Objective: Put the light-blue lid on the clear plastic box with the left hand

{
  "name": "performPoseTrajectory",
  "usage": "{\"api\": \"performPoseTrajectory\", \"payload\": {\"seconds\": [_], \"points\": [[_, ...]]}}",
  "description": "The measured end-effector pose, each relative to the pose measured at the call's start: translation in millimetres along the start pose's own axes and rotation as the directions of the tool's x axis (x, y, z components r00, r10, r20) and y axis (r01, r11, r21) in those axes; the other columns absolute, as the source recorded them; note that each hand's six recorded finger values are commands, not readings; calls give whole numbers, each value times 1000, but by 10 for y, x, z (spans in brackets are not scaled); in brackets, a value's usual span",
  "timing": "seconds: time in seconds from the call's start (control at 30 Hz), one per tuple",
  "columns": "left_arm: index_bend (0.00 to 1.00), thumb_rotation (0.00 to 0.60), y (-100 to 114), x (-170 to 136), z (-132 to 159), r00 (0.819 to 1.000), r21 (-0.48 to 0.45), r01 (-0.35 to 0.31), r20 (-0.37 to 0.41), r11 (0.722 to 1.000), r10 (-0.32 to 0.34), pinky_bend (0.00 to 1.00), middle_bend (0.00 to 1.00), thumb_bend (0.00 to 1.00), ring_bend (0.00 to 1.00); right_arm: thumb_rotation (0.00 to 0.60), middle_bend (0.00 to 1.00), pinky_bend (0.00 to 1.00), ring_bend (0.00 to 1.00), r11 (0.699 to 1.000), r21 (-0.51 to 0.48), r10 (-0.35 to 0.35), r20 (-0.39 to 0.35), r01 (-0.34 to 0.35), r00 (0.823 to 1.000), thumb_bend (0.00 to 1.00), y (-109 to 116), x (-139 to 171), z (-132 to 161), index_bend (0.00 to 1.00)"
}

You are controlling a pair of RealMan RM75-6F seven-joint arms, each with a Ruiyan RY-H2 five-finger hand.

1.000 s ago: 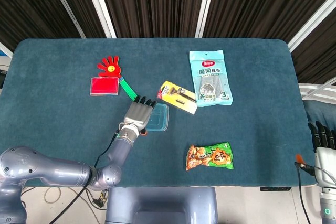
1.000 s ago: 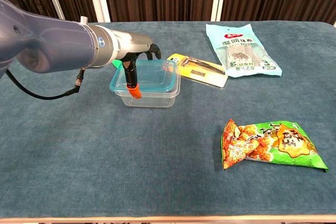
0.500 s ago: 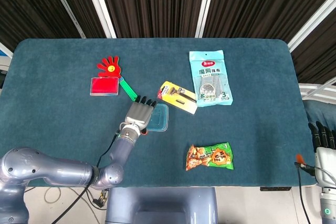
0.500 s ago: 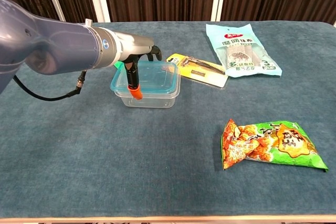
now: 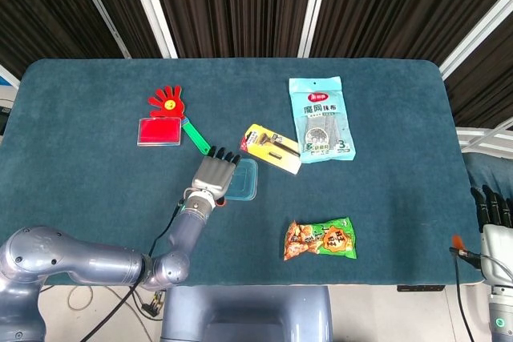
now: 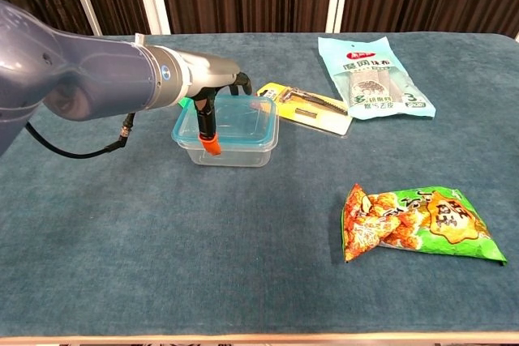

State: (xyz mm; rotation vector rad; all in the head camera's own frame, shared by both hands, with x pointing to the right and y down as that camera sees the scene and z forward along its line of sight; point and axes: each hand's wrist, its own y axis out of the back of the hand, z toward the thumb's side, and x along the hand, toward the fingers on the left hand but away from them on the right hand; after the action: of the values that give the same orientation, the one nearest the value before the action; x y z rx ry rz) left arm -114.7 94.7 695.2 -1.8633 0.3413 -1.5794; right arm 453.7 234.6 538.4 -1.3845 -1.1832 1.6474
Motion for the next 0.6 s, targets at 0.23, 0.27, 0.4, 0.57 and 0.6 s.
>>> {"api": "performPoseTrajectory", "payload": {"seconds": [0.23,0.27,0.4,0.57,0.6], "points": [[106,600,-20,-2,10,1000,21,-5,-5,1000,5,0,351,263,6,600,14,0,0,1000,-2,-2,-1,2,1000,353,3,1,3,15],[106,600,-24,1,8,1000,26,-8,-7,1000,8,0,350,262,6,600,14,0,0,1000,-2,-2,-1,2,1000,353,4,0,4,15],[106,600,-44,6,3,1000,36,-10,-13,999,10,0,345,260,6,600,14,0,0,1000,-3,-2,-2,2,1000,353,7,-4,8,15],[104,600,-59,10,-3,1000,38,-9,-19,999,9,0,332,259,6,600,14,0,0,1000,-4,-3,-1,3,1000,353,11,-6,9,15],[104,600,-61,10,-5,1000,38,-7,-20,999,8,0,329,259,6,600,14,0,0,1000,-3,-3,-1,3,1000,353,11,-5,8,15]]}}
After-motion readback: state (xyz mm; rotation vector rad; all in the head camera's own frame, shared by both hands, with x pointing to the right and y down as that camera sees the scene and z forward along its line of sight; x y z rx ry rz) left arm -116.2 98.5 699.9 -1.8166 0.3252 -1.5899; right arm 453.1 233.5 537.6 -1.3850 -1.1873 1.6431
